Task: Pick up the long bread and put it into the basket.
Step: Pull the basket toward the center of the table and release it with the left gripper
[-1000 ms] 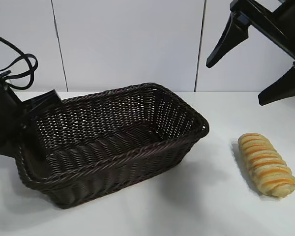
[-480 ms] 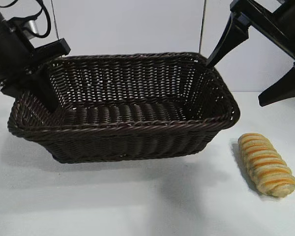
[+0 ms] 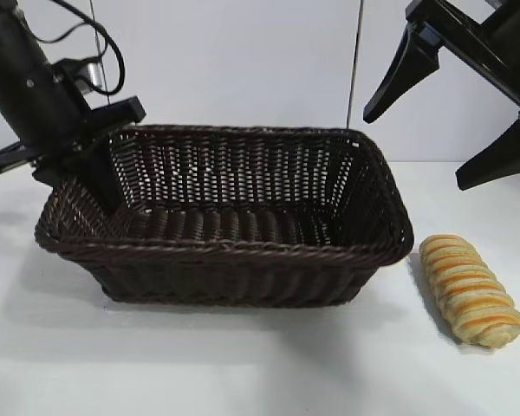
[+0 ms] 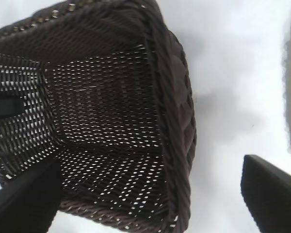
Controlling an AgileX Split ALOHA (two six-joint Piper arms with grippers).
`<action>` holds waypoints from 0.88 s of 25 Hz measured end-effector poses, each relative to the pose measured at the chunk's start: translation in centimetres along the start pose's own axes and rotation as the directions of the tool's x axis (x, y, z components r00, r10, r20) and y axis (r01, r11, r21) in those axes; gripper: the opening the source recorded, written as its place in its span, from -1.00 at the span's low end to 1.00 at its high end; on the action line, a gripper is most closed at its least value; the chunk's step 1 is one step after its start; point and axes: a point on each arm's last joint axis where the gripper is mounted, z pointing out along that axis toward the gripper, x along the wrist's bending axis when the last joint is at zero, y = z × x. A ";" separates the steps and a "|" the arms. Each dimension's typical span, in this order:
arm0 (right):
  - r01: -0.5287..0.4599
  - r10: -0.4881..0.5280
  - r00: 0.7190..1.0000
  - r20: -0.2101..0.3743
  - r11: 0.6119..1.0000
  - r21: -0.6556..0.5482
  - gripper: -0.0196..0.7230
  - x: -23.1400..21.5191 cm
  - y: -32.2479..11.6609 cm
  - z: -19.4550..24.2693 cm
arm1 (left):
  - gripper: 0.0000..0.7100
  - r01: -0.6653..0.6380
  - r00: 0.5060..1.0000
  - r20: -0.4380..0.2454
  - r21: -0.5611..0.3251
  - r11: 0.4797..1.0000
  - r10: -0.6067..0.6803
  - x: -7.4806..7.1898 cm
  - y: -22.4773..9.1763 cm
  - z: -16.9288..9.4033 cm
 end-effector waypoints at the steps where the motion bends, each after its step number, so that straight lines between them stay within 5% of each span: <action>1: 0.000 0.000 1.000 0.000 1.000 0.000 0.92 0.0 0.0 0.0 | -0.73 -0.001 1.000 0.000 0.002 1.000 0.001 0.0 0.0 0.1; 7: 0.000 0.000 1.000 0.000 1.000 -0.001 0.92 0.0 0.0 0.0 | -0.66 0.010 1.000 0.011 0.012 1.000 -0.010 0.2 0.1 0.7; 9: 0.000 0.000 1.000 0.000 1.000 -0.001 0.92 0.0 0.0 0.0 | -0.40 0.018 1.000 0.022 0.011 1.000 -0.018 0.1 0.1 0.7; 14: 0.000 0.000 1.000 0.000 1.000 -0.003 0.92 0.0 0.0 0.0 | 0.72 0.025 0.999 0.033 0.006 1.000 -0.026 -0.1 0.2 0.5; 22: 0.000 0.000 1.000 0.000 1.000 -0.003 0.92 0.0 0.0 0.0 | 0.95 -0.006 0.994 -0.108 -0.065 0.998 -0.001 -0.9 0.1 -4.9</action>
